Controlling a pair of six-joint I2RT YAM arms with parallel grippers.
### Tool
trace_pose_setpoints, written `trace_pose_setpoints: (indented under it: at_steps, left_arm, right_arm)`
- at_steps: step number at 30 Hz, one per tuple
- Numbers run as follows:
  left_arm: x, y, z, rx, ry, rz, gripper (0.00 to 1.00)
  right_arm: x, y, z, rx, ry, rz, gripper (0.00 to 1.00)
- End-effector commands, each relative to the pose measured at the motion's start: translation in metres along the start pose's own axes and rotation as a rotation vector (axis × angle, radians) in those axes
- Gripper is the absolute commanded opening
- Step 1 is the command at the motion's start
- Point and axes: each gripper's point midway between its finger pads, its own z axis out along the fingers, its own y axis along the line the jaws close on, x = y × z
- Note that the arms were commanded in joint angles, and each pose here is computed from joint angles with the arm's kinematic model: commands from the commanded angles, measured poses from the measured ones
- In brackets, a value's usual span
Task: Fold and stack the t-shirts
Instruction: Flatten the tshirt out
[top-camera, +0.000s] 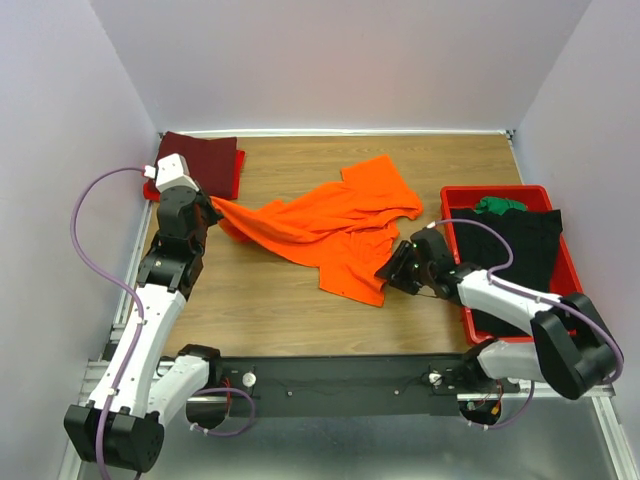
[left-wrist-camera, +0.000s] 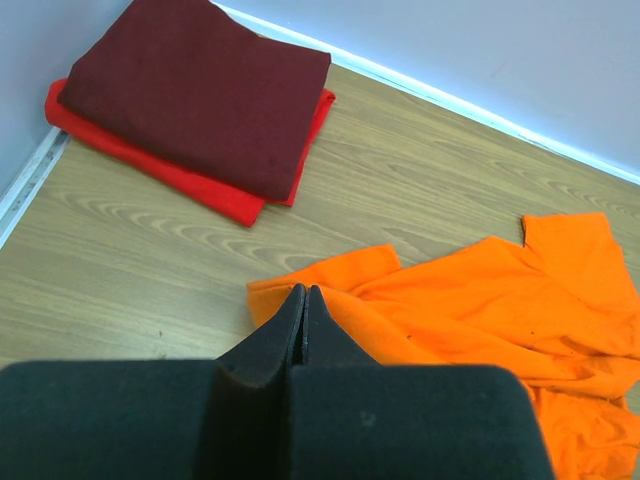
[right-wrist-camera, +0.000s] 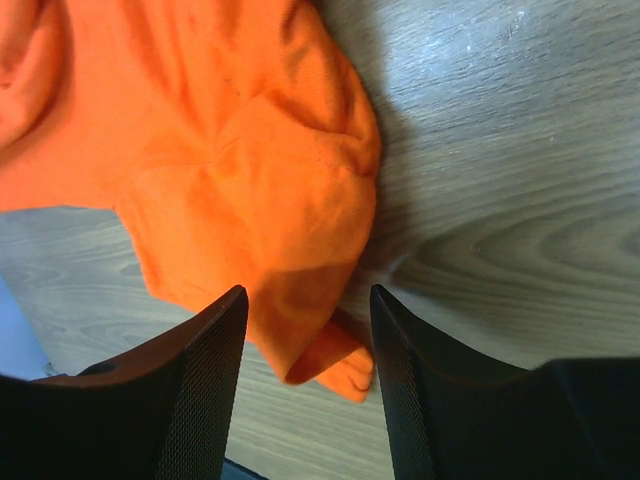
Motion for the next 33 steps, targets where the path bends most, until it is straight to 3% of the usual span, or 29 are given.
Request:
trace_pose_setpoints:
  at_steps: [1,2,4,7,9,14,19,27,31,33]
  left_arm:
    - [-0.001,0.0,0.004,0.016,-0.008,0.004,0.0]
    - [-0.002,0.0,0.004,0.018,-0.01,0.004,0.0]
    - [-0.001,0.0,0.005,0.02,-0.004,0.004,0.0]
    - [-0.001,0.0,0.006,0.017,-0.002,0.009,0.0]
    - [-0.001,0.0,0.005,0.017,-0.002,0.011,0.0]
    - [-0.032,-0.01,-0.003,0.04,-0.05,-0.015,0.0]
    - [-0.096,-0.034,-0.027,0.11,-0.158,-0.074,0.0]
    - [-0.185,-0.043,-0.101,0.177,-0.374,-0.154,0.0]
    - [-0.221,-0.036,-0.14,0.183,-0.507,-0.202,0.0]
    - [-0.232,-0.033,-0.147,0.174,-0.551,-0.222,0.0]
  right_arm:
    - [-0.006,0.019,0.009,-0.048,-0.002,-0.001,0.59]
    - [-0.006,0.018,0.011,-0.043,0.002,-0.002,0.59]
    - [-0.007,0.021,0.014,-0.041,0.007,-0.006,0.43]
    - [-0.022,0.035,0.008,-0.071,-0.046,-0.032,0.1]
    - [-0.033,0.047,-0.001,-0.103,-0.088,-0.051,0.01]
    - [-0.09,0.08,-0.053,-0.066,-0.276,-0.146,0.0]
    - [-0.163,0.157,-0.163,-0.167,-0.538,-0.257,0.01]
    - [-0.196,0.215,-0.289,-0.309,-0.717,-0.363,0.0]
    - [-0.204,0.228,-0.321,-0.34,-0.77,-0.388,0.0]
    - [-0.212,0.232,-0.316,-0.311,-0.775,-0.399,0.0]
